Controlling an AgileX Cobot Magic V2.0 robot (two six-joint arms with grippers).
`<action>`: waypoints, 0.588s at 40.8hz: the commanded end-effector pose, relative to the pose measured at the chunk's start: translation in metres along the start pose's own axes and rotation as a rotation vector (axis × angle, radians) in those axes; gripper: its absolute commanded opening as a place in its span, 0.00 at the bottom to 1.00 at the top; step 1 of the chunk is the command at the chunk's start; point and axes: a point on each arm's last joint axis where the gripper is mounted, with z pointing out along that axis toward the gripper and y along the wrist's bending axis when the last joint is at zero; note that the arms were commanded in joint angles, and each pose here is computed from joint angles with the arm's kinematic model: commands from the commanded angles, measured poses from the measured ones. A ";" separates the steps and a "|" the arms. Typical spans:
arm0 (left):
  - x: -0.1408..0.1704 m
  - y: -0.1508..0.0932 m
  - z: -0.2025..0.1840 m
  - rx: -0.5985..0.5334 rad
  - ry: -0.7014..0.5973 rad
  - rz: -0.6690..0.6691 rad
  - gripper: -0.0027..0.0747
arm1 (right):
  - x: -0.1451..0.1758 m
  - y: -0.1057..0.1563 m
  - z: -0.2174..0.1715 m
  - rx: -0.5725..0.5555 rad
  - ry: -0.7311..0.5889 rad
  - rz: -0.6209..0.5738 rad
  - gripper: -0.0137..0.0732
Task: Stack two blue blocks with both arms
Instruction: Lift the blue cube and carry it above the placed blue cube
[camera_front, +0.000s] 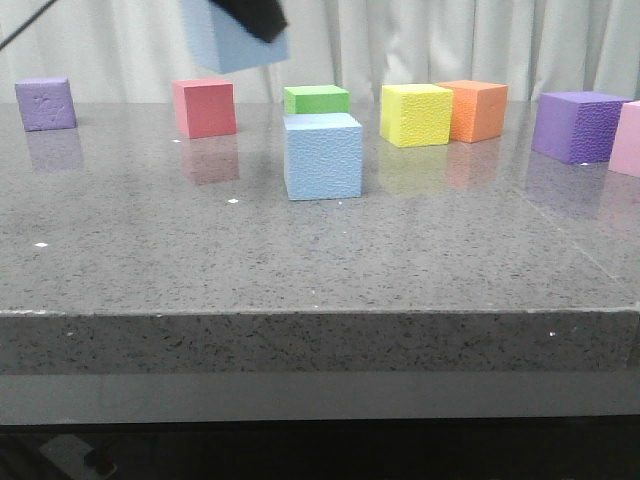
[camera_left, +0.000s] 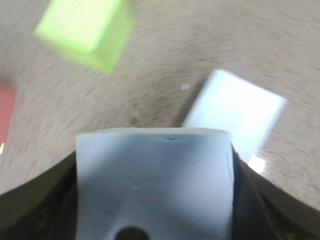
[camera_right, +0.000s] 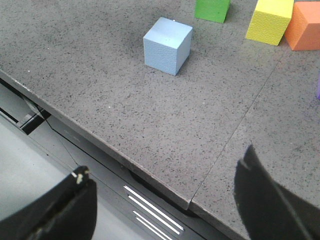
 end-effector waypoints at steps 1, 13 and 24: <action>-0.023 -0.021 -0.033 -0.024 -0.131 0.173 0.56 | -0.011 -0.001 -0.005 0.010 -0.083 -0.011 0.82; -0.040 -0.039 -0.031 -0.048 -0.195 0.355 0.56 | -0.011 -0.001 -0.005 0.010 -0.083 -0.011 0.82; -0.040 -0.040 -0.028 -0.044 -0.191 0.399 0.56 | -0.011 -0.001 -0.005 0.010 -0.083 -0.011 0.82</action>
